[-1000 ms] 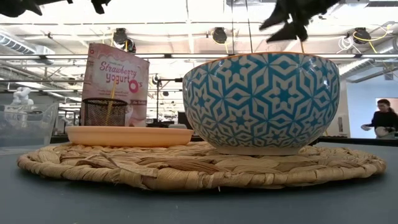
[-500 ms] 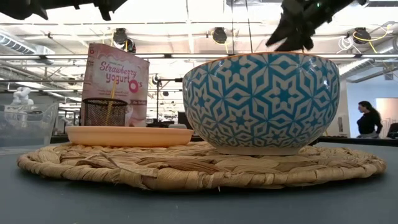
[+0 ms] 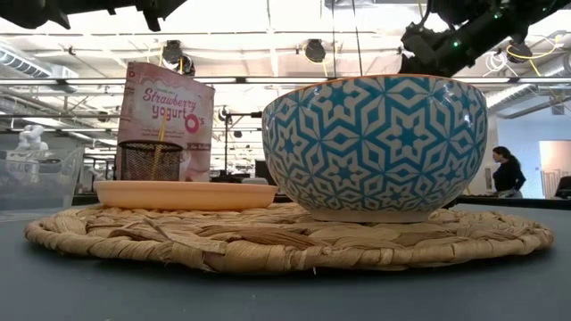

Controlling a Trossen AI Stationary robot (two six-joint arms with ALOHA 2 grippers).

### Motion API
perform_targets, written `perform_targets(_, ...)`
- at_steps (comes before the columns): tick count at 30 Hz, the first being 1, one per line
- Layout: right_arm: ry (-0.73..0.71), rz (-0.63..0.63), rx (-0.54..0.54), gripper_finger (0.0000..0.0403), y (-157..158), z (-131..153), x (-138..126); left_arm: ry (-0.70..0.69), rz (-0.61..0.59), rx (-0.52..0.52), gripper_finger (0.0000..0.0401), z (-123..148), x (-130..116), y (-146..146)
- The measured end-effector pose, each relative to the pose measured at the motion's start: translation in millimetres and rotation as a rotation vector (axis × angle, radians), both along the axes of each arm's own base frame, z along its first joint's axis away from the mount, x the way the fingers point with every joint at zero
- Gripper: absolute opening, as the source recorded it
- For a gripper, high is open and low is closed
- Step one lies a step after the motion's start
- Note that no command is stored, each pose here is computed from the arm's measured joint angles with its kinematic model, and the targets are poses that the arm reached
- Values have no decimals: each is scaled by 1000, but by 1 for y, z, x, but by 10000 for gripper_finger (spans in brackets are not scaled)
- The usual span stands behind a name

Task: Arrange a breakfast setting
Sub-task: Put the toasted bagel on the white plate

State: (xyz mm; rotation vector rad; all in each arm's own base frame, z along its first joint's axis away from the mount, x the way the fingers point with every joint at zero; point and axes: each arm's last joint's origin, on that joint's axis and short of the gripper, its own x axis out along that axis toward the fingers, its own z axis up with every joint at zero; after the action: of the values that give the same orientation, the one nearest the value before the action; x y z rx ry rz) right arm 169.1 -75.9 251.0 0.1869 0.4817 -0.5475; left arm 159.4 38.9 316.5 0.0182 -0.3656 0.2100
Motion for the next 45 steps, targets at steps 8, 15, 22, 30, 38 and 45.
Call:
perform_targets(8,-8,7,-16,233,0,-3,1,0,0,0,266,0,0,0)
perform_targets(15,-6,5,-15,181,0,-3,0,0,0,0,266,0,0,0)
perform_targets(22,-6,3,-14,135,0,-3,0,0,-1,-4,266,0,0,0)
perform_targets(30,-5,2,-14,93,0,-3,0,0,-1,-3,266,0,0,0)
perform_targets(38,-5,2,-14,67,0,-3,0,0,-1,-3,266,0,0,0)
perform_targets(45,-6,2,-15,69,0,-3,0,0,-1,-3,266,0,0,0)
